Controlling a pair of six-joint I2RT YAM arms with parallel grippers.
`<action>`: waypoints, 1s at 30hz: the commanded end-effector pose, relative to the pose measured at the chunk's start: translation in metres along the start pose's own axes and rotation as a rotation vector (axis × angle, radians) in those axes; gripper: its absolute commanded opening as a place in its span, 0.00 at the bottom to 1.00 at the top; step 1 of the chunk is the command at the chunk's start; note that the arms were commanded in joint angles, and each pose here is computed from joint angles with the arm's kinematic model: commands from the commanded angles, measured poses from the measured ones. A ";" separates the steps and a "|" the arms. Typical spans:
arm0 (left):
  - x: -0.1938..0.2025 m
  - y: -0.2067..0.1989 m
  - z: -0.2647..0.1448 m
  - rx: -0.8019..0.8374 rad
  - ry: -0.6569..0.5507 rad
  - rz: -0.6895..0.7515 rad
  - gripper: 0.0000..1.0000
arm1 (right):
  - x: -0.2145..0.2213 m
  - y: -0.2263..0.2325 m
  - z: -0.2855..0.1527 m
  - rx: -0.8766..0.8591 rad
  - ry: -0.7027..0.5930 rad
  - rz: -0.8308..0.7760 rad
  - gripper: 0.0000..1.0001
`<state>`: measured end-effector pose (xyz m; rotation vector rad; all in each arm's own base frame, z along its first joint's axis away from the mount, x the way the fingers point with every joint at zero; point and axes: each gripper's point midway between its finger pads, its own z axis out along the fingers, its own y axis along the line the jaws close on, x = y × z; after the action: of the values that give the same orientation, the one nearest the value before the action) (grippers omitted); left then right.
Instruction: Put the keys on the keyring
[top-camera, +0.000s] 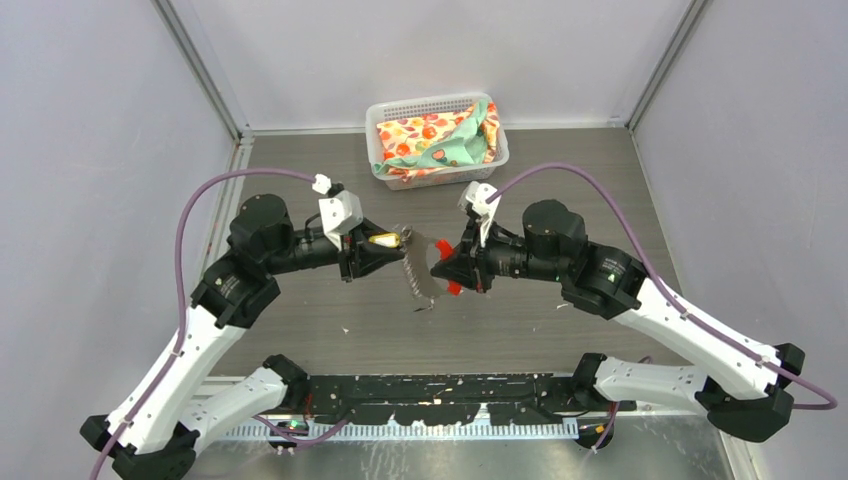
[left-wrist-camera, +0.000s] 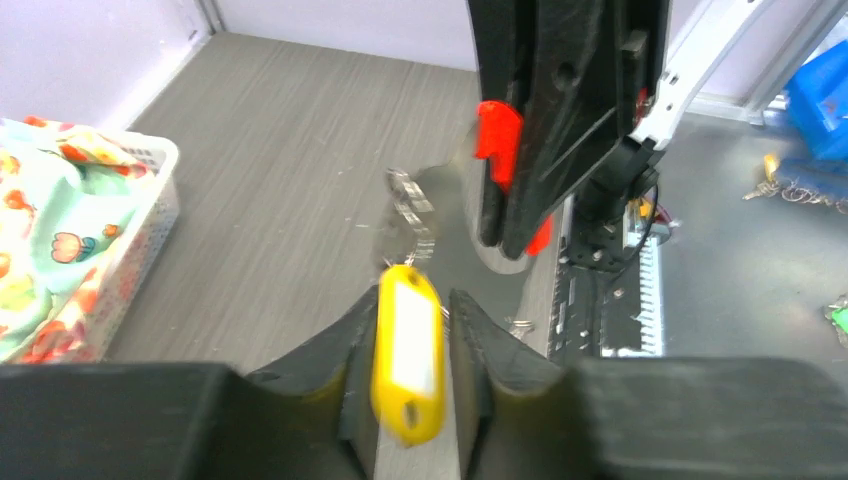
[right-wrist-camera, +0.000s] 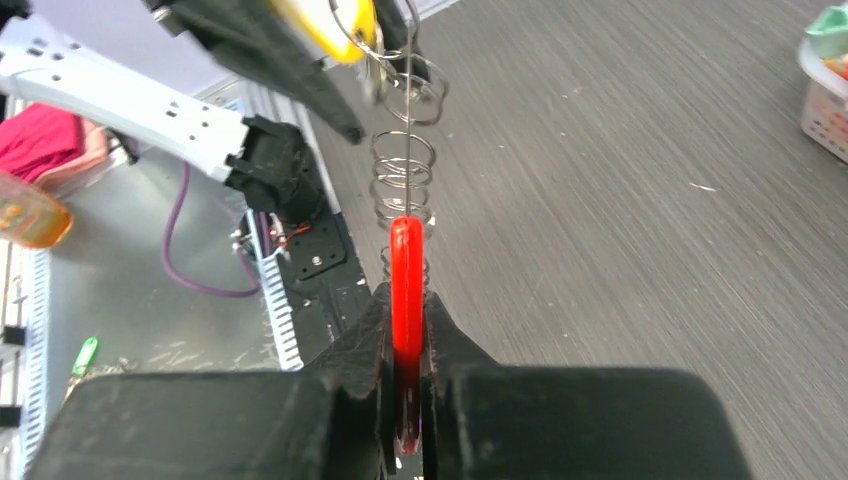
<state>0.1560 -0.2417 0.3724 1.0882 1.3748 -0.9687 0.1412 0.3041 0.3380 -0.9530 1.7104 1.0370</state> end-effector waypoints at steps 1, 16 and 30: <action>0.005 0.014 -0.003 -0.085 0.010 0.018 0.54 | -0.019 -0.012 -0.011 0.075 -0.031 0.052 0.01; 0.052 0.121 -0.036 -0.636 0.073 -0.054 0.79 | 0.083 -0.057 0.014 0.281 0.534 0.211 0.01; 0.208 0.210 -0.101 -0.828 0.393 -0.602 1.00 | 0.150 -0.096 0.134 -0.123 0.585 0.445 0.01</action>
<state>0.3356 -0.0715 0.1845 0.1764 2.1973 -0.4382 0.1925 0.3512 0.1473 -1.0766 2.5447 0.9789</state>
